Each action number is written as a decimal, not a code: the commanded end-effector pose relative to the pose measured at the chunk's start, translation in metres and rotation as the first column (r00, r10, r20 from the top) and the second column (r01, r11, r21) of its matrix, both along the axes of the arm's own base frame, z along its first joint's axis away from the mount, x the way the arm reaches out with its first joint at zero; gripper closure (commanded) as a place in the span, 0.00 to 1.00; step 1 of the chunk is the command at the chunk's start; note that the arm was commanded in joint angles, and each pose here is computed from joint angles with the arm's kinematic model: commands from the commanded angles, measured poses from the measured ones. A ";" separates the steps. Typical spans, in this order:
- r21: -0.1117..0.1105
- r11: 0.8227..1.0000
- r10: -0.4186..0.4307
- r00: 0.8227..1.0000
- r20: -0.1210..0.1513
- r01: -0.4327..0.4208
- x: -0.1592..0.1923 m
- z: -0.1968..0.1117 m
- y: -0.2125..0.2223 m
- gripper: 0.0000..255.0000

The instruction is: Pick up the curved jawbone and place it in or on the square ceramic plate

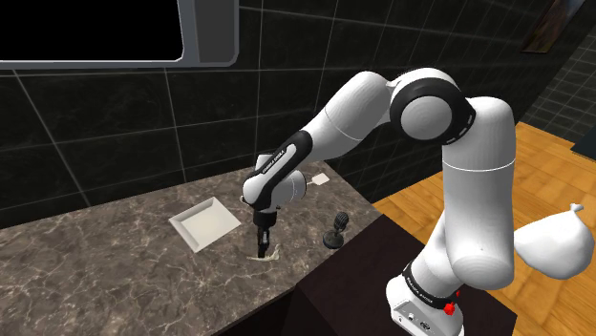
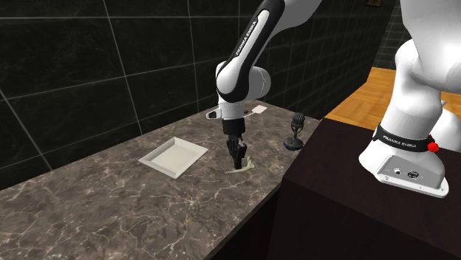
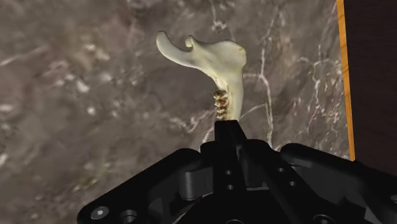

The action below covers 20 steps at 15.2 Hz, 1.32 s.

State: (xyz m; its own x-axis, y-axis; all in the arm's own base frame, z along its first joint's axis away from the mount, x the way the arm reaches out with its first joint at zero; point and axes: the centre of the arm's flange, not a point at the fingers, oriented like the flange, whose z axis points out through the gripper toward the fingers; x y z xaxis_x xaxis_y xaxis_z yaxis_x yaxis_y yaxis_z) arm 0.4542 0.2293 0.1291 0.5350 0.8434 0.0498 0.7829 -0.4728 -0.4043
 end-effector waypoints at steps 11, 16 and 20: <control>-0.164 0.986 0.046 0.946 0.321 0.008 -0.073 0.021 0.008 0.00; -0.164 0.986 0.046 0.946 0.321 0.008 -0.073 0.002 0.010 0.00; -0.164 0.986 0.046 0.946 0.321 0.008 -0.073 0.002 0.010 0.00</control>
State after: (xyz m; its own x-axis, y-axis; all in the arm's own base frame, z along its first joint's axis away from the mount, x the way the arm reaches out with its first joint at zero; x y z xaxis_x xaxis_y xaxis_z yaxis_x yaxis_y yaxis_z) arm 0.3814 0.2389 0.1314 0.4969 0.8642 0.0796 0.8678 -0.4945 -0.0487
